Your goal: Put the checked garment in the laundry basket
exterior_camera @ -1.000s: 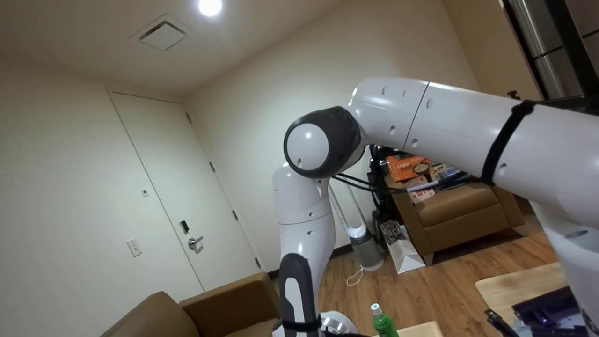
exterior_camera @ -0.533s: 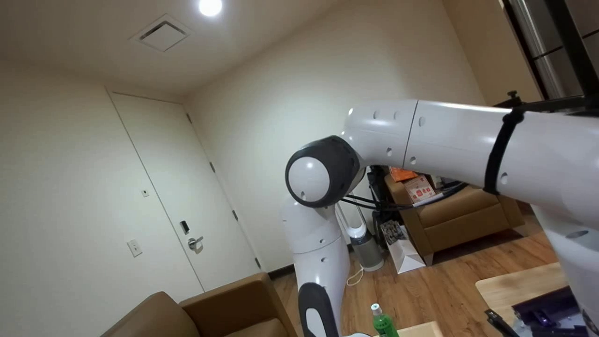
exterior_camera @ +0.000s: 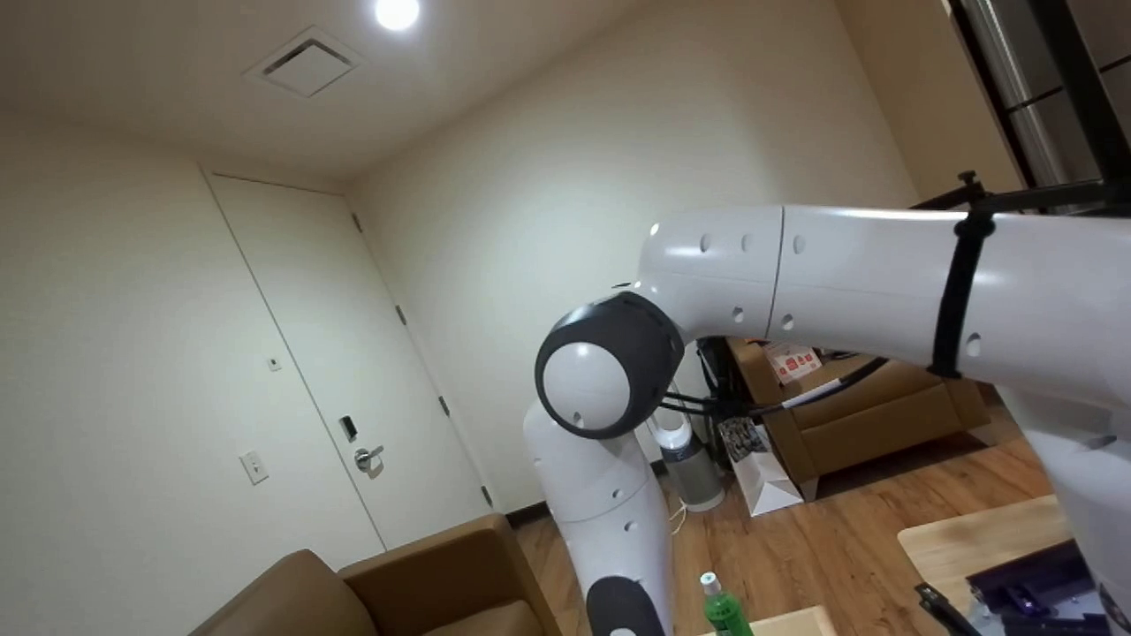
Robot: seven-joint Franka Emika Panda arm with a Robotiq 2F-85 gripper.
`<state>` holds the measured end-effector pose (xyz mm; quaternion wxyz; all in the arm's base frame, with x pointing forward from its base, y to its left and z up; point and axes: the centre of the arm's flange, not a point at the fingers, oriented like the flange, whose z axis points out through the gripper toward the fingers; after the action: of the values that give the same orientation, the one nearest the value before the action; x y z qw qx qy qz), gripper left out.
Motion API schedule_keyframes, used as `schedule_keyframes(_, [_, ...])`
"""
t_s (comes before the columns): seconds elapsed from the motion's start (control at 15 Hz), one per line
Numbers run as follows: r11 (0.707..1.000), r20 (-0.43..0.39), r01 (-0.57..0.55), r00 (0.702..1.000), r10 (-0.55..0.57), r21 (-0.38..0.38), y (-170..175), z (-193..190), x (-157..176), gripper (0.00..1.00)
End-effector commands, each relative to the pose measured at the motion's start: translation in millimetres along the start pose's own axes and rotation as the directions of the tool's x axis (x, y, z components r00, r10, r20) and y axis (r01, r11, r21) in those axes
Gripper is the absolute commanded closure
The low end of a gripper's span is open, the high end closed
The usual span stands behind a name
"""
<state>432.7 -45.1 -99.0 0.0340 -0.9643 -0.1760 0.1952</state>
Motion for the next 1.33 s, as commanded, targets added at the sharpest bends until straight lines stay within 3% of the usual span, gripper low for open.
schedule_keyframes(0.0, [0.99, 0.071, -0.002, 0.997, 0.012, -0.144, 5.0, 10.9, -2.6, 0.0])
schedule_keyframes(0.33, [0.925, 0.141, 0.015, 0.989, 0.042, -0.381, 9.1, 3.8, -9.1, 0.0])
schedule_keyframes(0.6, [0.857, 0.191, 0.099, 0.981, 0.0, -0.506, 1.1, -0.5, -3.2, 0.0])
schedule_keyframes(0.73, [0.823, 0.178, 0.179, 0.979, -0.096, -0.538, -8.4, 0.4, 9.2, 0.0])
schedule_keyframes(0.87, [0.771, 0.178, 0.263, 0.964, -0.196, -0.58, -19.4, 2.6, 25.7, 0.0])
schedule_keyframes(1.07, [0.702, 0.124, 0.311, 0.944, -0.305, -0.641, -38.3, 1.9, 44.3, 0.0])
schedule_keyframes(1.27, [0.679, 0.009, 0.322, 0.907, -0.421, -0.66, -51.6, -2.1, 56.5, 0.0])
